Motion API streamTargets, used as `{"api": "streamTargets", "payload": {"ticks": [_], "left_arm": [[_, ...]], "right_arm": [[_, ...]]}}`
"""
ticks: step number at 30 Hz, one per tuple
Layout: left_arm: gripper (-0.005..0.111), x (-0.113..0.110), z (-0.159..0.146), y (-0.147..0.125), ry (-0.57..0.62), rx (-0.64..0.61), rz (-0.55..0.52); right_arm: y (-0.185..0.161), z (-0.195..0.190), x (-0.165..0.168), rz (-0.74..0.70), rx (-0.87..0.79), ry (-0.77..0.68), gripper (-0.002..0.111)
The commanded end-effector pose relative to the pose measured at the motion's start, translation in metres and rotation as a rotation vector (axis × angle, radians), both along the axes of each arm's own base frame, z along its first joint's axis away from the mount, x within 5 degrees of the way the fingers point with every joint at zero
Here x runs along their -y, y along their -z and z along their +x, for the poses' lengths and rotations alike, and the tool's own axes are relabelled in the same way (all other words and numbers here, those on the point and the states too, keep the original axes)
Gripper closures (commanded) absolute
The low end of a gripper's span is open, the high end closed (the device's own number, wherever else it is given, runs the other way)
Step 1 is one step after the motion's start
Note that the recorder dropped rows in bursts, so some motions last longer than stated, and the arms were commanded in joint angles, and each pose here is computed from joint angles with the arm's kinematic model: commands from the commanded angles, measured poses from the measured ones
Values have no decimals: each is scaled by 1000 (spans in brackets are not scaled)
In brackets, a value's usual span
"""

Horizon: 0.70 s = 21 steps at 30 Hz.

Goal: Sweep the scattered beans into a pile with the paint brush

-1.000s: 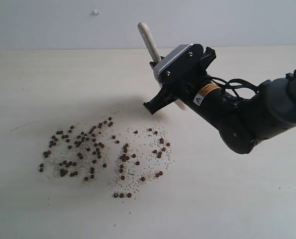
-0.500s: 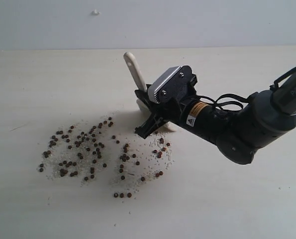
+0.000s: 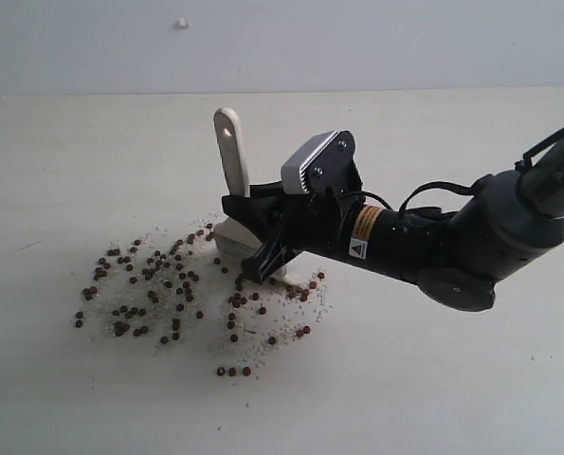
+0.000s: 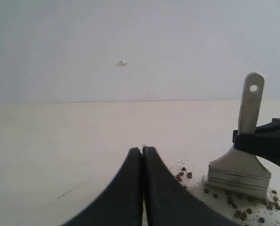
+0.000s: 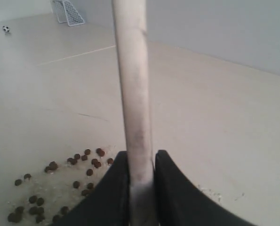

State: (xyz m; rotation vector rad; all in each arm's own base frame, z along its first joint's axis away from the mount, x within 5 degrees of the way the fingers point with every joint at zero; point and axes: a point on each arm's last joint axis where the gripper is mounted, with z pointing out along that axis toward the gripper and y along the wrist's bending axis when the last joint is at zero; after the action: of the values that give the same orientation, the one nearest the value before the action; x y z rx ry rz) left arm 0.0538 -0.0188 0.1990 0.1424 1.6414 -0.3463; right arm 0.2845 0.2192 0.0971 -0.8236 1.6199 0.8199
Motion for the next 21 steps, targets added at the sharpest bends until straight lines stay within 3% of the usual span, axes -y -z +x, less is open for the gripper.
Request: {"api": "streamTargets", "payload": {"ticks": [1, 8, 13, 17, 21], "left_arm": [[107, 0, -1, -2, 3, 13, -20], [107, 0, -1, -2, 3, 13, -20], [107, 0, -1, -2, 3, 13, -20], [107, 0, -1, -2, 3, 13, -20], [107, 0, -1, -2, 3, 13, -20]], "right_arm": [[-21, 0, -1, 40, 37, -13, 108], [-61, 8, 6, 25, 245, 92, 108], [-74, 26, 3, -174, 392, 136, 108], [-79, 52, -13, -331, 463, 64, 108], [-82, 71, -38, -342, 558, -112, 108]]}}
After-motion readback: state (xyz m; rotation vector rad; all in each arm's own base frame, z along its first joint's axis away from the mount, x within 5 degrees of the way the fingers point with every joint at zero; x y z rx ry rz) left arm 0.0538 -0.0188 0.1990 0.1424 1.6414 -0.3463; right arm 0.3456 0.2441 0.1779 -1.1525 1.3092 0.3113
